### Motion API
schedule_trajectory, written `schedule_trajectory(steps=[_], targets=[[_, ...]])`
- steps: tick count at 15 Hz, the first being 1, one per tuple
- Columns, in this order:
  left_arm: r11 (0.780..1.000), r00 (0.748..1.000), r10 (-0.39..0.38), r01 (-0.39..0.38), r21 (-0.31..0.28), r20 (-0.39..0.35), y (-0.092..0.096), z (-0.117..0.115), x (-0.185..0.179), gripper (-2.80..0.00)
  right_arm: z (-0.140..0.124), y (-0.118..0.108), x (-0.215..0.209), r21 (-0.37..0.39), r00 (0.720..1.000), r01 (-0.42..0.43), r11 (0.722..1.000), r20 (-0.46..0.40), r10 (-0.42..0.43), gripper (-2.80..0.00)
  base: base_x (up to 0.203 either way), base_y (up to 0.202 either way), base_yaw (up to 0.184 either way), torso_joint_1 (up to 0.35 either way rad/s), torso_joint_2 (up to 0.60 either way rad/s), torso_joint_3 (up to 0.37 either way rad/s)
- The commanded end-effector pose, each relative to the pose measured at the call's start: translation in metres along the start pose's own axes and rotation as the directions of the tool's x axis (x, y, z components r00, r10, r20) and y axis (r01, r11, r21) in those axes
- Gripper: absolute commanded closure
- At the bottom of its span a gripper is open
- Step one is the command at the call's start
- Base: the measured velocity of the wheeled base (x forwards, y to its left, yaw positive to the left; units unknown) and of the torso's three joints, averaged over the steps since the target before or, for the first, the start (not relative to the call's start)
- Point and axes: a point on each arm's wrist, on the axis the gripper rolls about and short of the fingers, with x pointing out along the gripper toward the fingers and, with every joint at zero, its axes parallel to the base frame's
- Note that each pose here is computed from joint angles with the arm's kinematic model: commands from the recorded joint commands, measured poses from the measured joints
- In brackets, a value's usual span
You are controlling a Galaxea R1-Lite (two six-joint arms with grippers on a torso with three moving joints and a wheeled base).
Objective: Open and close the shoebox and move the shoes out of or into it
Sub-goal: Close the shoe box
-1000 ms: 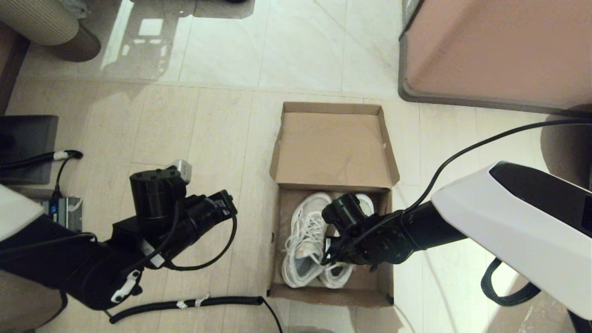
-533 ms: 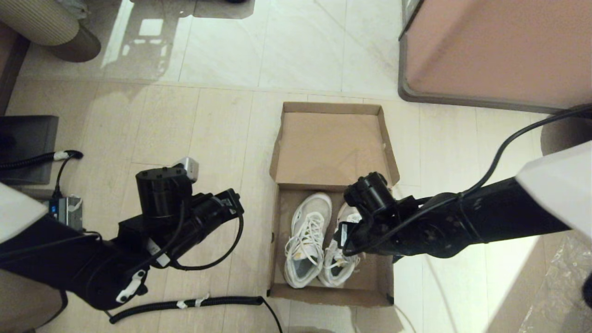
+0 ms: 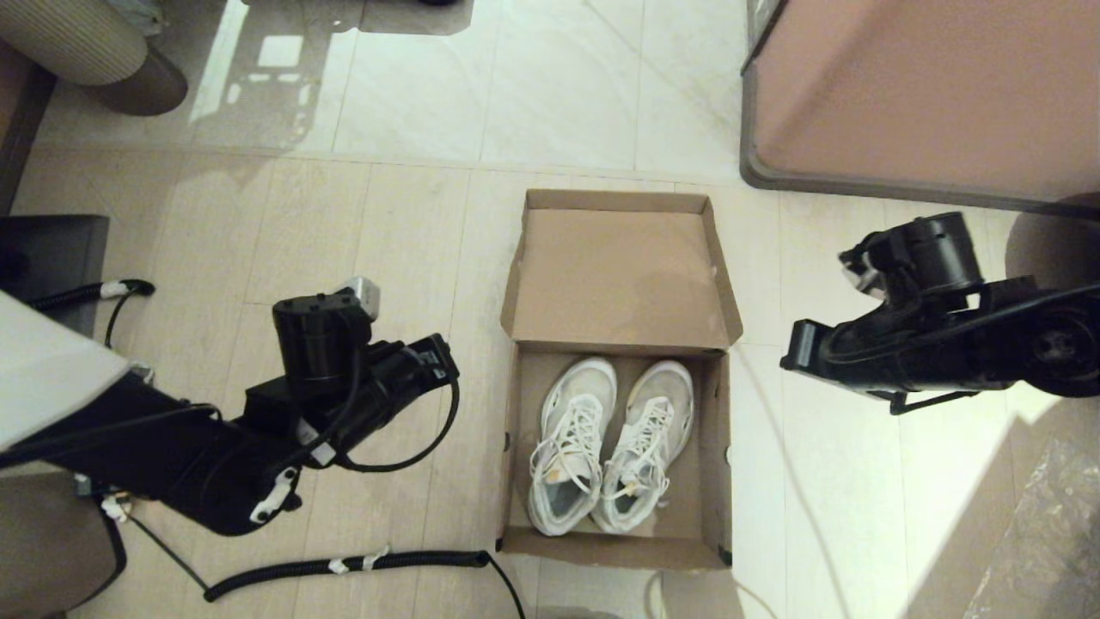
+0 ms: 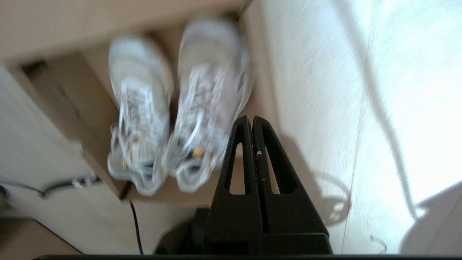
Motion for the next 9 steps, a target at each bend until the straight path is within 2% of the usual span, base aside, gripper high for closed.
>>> schedule_trajectory(steps=[1, 2, 5, 6, 7, 9], targets=[[1.0, 0.998, 0.022, -0.022, 0.017, -0.054, 0.006, -0.001, 0.015, 0.0, 0.028, -0.03, -0.006, 0.066, 0.996, -0.093, 0.994, 0.013, 0.092, 0.0, 0.0, 0.0, 0.0, 0.0, 0.0, 0.0], [1.0, 0.998, 0.009, -0.008, 0.027, -0.06, 0.005, 0.006, 0.022, 0.0, 0.034, -0.037, 0.003, 0.101, 0.993, -0.121, 0.987, -0.002, 0.122, 0.0, 0.0, 0.0, 0.0, 0.0, 0.0, 0.0], [0.999, 0.999, -0.019, 0.02, 0.035, -0.042, 0.001, 0.022, 0.049, 0.0, 0.043, -0.044, 0.034, 0.209, 0.993, -0.111, 0.972, -0.02, 0.117, 0.0, 0.0, 0.0, 0.0, 0.0, 0.0, 0.0], [0.999, 0.997, -0.025, 0.028, 0.034, -0.072, 0.001, 0.021, 0.056, 0.0, 0.045, -0.049, 0.047, 0.248, 0.993, -0.099, 0.964, -0.03, 0.11, 0.0, 0.0, 0.0, 0.0, 0.0, 0.0, 0.0], [0.999, 0.994, -0.039, 0.042, 0.03, -0.101, 0.003, 0.016, 0.06, 0.0, 0.049, -0.053, 0.059, 0.29, 0.994, -0.092, 0.953, -0.028, 0.105, 0.0, 0.0, 0.0, 0.0, 0.0, 0.0, 0.0], [0.999, 0.993, -0.046, 0.047, 0.007, -0.109, 0.004, 0.011, 0.067, 0.0, 0.066, -0.06, 0.082, 0.399, 0.994, -0.101, 0.911, -0.002, 0.111, 0.0, 0.0, 0.0, 0.0, 0.0, 0.0, 0.0]])
